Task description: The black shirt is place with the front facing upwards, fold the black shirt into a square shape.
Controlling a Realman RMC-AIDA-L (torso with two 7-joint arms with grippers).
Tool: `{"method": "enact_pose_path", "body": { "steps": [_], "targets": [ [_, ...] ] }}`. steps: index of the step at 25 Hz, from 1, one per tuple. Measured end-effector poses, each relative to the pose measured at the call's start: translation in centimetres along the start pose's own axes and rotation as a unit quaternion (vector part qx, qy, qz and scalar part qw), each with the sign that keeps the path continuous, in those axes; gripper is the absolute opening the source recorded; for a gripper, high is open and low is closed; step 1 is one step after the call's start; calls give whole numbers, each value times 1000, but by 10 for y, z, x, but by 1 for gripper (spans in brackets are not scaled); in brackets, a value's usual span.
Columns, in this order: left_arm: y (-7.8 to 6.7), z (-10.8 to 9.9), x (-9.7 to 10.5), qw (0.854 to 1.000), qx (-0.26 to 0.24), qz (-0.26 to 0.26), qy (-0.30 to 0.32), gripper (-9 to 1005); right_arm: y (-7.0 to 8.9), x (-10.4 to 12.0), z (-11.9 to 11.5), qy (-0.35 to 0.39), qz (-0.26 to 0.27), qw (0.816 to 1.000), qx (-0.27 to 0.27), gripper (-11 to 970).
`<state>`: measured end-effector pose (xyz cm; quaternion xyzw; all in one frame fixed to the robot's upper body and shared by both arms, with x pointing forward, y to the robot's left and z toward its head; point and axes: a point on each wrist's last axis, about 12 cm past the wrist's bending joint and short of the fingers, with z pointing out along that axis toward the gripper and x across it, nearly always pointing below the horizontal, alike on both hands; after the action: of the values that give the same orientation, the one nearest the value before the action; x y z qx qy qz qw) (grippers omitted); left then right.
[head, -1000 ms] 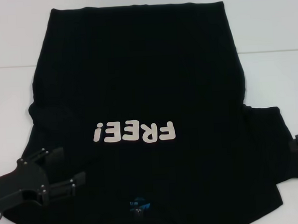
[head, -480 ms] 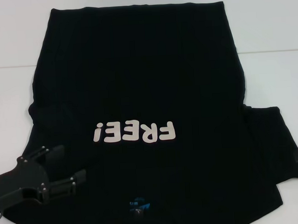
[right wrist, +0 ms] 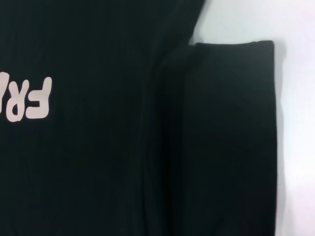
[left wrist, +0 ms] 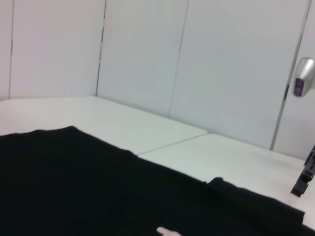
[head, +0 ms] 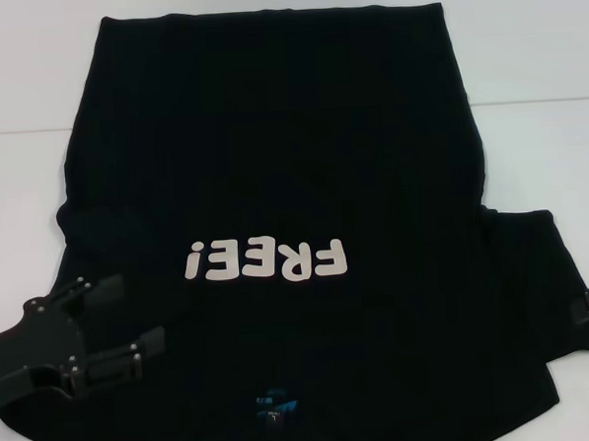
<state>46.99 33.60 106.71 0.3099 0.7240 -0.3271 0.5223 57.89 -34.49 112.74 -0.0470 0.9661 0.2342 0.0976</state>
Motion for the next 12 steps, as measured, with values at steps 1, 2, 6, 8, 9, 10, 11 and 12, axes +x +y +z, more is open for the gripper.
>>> {"method": "enact_pose_path", "body": {
  "steps": [1, 2, 6, 8, 9, 10, 11, 12],
  "targets": [
    [0, 0, 0, 1000, 2, 0, -1, 935, 1, 0, 1, 1, 0, 1000, -1, 839],
    [-1, 0, -1, 1000, 4, 1, -4, 935, 1, 0, 1, 1, 0, 1000, -2, 839],
    [-2, 0, -2, 1000, 8, 1, -7, 935, 2, -1, 3, 3, -6, 1000, 2, 838],
    [-2, 0, -2, 1000, 8, 1, -7, 935, 3, -1, 5, 5, -9, 1000, 5, 837],
    [-2, 0, -2, 1000, 8, 1, -7, 935, 3, -1, 5, 5, -9, 1000, 5, 837],
    [-2, 0, -1, 1000, 8, 1, -7, 935, 2, -1, 6, 6, -9, 1000, 6, 837],
    [-2, 0, -1, 1000, 8, 1, -7, 935, 2, -1, 6, 7, -10, 1000, 7, 837],
    [-2, 0, -1, 1000, 8, 1, -7, 935, 2, -1, 7, 7, -11, 1000, 9, 836]
  ]
}}
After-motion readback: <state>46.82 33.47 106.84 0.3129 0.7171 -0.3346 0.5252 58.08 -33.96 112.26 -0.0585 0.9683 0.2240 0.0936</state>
